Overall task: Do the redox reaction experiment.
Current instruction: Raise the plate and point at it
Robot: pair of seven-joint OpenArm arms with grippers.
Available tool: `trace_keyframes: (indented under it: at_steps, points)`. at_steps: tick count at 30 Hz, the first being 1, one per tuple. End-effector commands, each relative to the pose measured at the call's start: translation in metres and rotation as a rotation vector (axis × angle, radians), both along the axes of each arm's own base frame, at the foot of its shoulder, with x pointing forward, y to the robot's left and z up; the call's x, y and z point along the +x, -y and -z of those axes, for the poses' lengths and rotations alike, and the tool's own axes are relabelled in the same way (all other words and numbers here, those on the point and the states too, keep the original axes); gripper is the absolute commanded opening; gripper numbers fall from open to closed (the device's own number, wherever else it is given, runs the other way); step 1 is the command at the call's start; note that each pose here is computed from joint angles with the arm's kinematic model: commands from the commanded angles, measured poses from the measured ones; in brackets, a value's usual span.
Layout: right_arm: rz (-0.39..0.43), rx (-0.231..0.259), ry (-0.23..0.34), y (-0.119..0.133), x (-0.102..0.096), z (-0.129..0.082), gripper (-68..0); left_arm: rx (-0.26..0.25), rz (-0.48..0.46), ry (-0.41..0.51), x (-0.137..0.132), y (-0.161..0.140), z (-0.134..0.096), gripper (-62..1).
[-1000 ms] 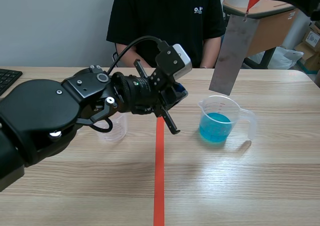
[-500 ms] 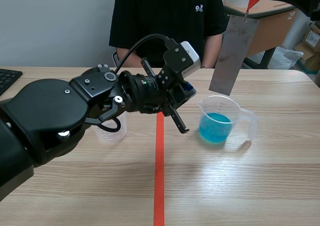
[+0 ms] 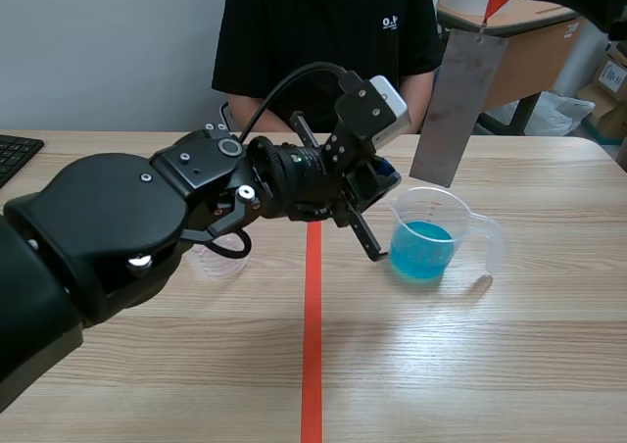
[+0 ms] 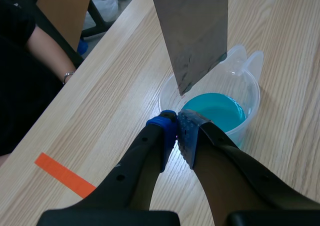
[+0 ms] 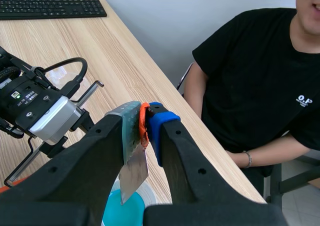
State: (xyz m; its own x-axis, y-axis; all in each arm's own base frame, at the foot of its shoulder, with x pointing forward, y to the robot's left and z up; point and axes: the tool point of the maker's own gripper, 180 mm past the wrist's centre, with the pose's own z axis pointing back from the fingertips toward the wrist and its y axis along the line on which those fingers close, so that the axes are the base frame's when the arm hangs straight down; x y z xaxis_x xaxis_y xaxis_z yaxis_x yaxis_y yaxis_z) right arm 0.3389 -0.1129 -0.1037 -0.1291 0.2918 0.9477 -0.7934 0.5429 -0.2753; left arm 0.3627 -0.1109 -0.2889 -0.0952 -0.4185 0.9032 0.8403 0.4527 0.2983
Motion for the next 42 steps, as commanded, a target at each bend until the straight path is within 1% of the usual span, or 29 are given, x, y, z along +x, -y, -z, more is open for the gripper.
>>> trace_keyframes:
  at_steps: [1,21,26,30,34,37,42]
  points:
    - [-0.003,0.010,0.039,0.003,0.000,-0.016,-65.8,-0.045,0.020,0.041,0.003,0.011,-0.022,-56.0]
    - [-0.003,0.010,0.039,0.003,0.000,-0.016,-65.8,-0.043,0.018,0.041,0.003,0.010,-0.021,-56.0]
    - [-0.003,0.010,0.039,0.003,0.000,-0.016,-65.8,-0.019,0.009,0.049,0.005,-0.002,-0.018,-56.0]
    - [-0.003,0.010,0.039,0.003,0.000,-0.016,-65.8,0.002,-0.002,0.068,0.001,-0.025,-0.018,-56.0]
    - [-0.003,0.010,0.039,0.003,0.000,-0.016,-65.8,0.029,-0.038,0.094,-0.010,-0.058,-0.017,-56.0]
    - [-0.003,0.010,0.039,0.003,0.000,-0.016,-65.8,0.071,-0.069,0.098,-0.024,-0.089,-0.010,-56.0]
    - [-0.003,0.010,0.039,0.003,0.000,-0.016,-65.8,0.151,-0.179,0.089,-0.048,-0.149,0.006,-56.0]
